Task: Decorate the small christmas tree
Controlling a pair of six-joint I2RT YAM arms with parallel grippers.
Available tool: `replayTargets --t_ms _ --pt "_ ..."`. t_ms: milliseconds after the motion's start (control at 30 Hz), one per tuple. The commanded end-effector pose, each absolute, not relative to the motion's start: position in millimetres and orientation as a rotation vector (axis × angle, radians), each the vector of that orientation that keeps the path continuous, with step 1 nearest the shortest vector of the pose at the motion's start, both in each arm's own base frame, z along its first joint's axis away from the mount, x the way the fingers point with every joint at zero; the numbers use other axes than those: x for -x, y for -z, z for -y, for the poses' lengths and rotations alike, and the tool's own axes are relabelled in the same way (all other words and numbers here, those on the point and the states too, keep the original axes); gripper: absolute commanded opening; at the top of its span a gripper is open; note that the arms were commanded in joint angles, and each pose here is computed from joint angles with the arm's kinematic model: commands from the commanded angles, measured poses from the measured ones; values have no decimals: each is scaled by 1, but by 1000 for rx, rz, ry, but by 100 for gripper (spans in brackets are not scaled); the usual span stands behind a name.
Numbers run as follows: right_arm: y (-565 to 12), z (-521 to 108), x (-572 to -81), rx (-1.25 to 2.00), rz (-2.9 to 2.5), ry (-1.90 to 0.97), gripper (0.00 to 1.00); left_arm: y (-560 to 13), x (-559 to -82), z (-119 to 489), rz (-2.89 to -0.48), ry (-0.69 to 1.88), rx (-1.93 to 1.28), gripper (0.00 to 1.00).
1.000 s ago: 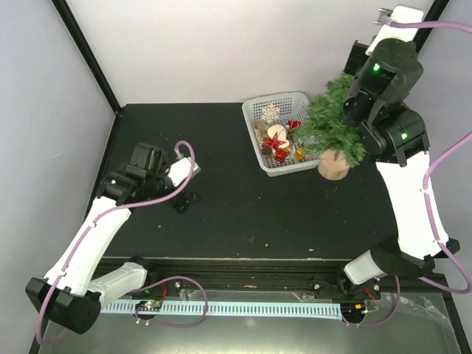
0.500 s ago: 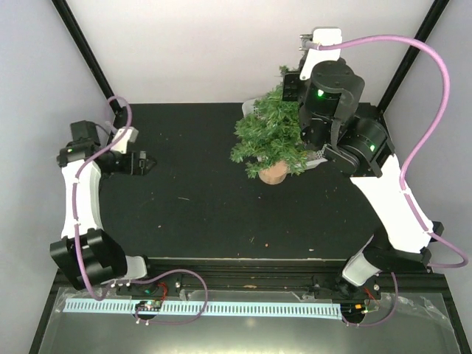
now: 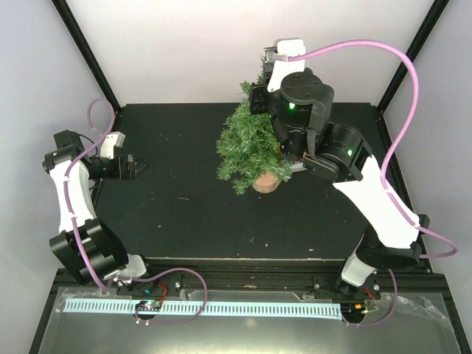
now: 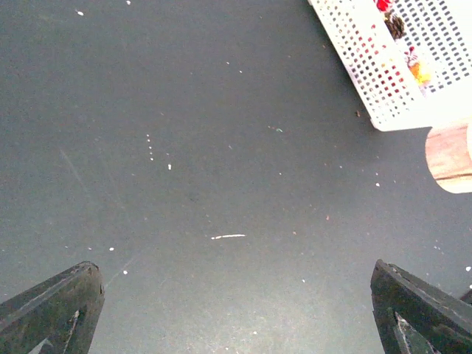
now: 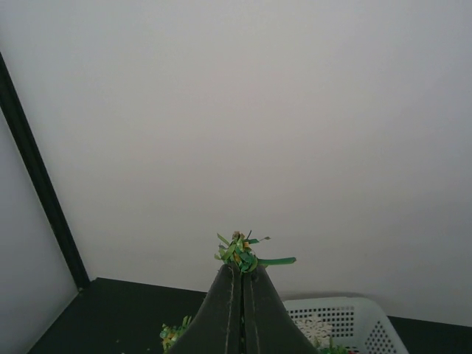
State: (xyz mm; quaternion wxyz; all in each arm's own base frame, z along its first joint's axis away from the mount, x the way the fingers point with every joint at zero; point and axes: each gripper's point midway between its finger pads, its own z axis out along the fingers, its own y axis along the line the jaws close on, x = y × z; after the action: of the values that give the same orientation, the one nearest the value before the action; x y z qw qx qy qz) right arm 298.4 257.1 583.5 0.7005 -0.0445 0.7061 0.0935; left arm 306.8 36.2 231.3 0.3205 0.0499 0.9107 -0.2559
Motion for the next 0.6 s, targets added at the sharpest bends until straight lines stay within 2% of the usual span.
replayTargets --t_ms 0,567 --pt "-593 -271 -295 85 -1545 -289 1 -236 -298 -26 -2359 729 -190 99" --pt "-600 -309 -290 156 -1513 -389 1 -222 -300 -26 -2362 786 -170 99"
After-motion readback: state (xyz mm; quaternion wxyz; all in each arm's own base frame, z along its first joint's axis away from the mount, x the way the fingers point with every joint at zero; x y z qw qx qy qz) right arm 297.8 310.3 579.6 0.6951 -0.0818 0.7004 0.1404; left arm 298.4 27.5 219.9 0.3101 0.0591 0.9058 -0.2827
